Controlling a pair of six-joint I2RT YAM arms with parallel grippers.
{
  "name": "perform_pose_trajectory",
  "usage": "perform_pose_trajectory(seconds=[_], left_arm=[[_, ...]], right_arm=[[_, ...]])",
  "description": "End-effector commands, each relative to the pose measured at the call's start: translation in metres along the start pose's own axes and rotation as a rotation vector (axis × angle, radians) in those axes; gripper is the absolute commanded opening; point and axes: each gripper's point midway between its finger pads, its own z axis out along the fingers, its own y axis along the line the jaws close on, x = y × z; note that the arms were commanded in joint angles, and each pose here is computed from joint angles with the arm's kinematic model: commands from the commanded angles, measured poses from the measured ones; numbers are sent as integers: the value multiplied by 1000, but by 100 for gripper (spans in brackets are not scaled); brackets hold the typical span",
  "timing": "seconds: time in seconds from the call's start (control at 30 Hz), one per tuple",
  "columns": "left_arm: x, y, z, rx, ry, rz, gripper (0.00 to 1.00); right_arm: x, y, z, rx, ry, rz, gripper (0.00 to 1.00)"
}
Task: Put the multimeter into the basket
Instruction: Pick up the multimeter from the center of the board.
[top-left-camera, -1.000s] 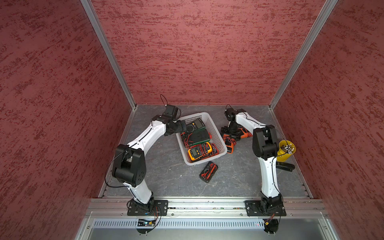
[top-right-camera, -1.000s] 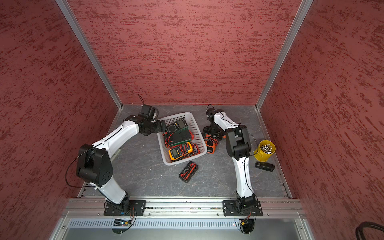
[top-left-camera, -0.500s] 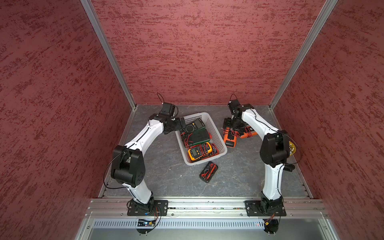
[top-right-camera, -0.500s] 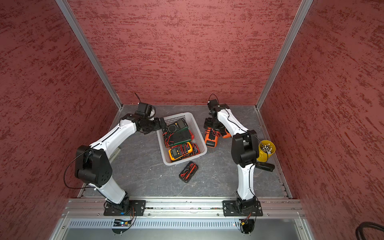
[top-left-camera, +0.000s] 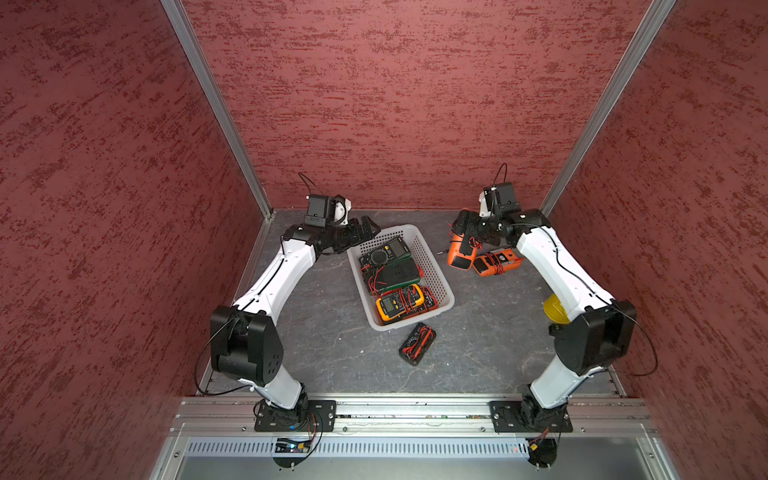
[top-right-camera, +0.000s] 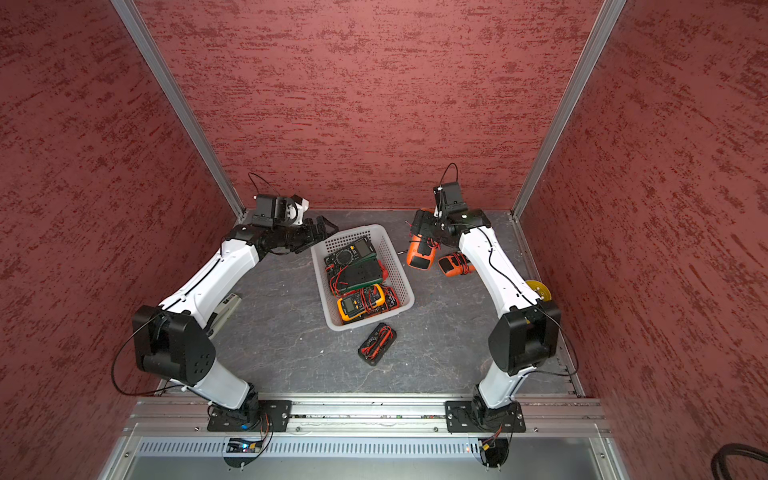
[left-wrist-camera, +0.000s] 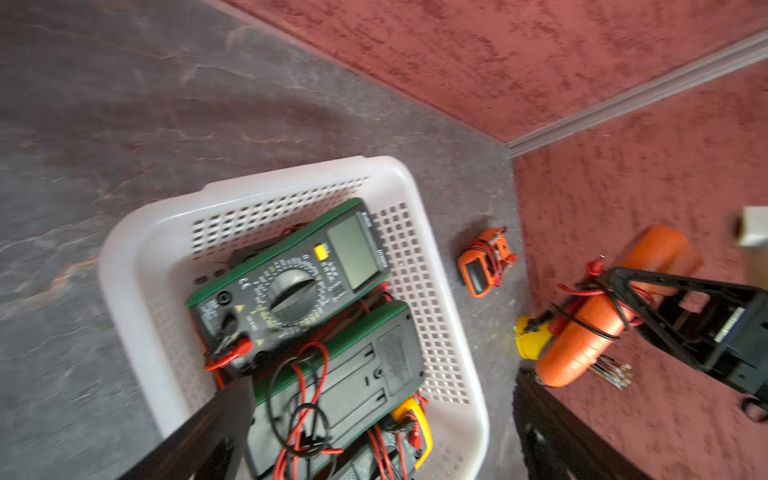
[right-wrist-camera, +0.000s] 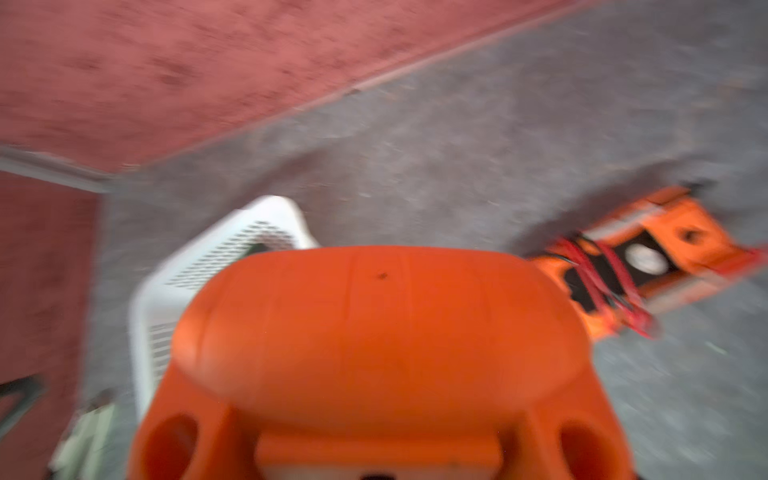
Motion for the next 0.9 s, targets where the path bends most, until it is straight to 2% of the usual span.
perform_pose_trajectory(seconds=[0.0,0.2,0.47,0.87], left_arm=[[-11,-49,-17,227,-18,101,100],[2,-96,-33,488,78,239,100],[20,-123,-44,632,141,370,100],[28,-144,-33,731,213,392,100]], right_arm=[[-39,87,-32,-424,-133,-62,29],[-40,143,-56,-768,-125,-133,30],[-30,187,-85,-1058,-104,-202,31],[-11,221,-95,-1190,-36,-238,31]])
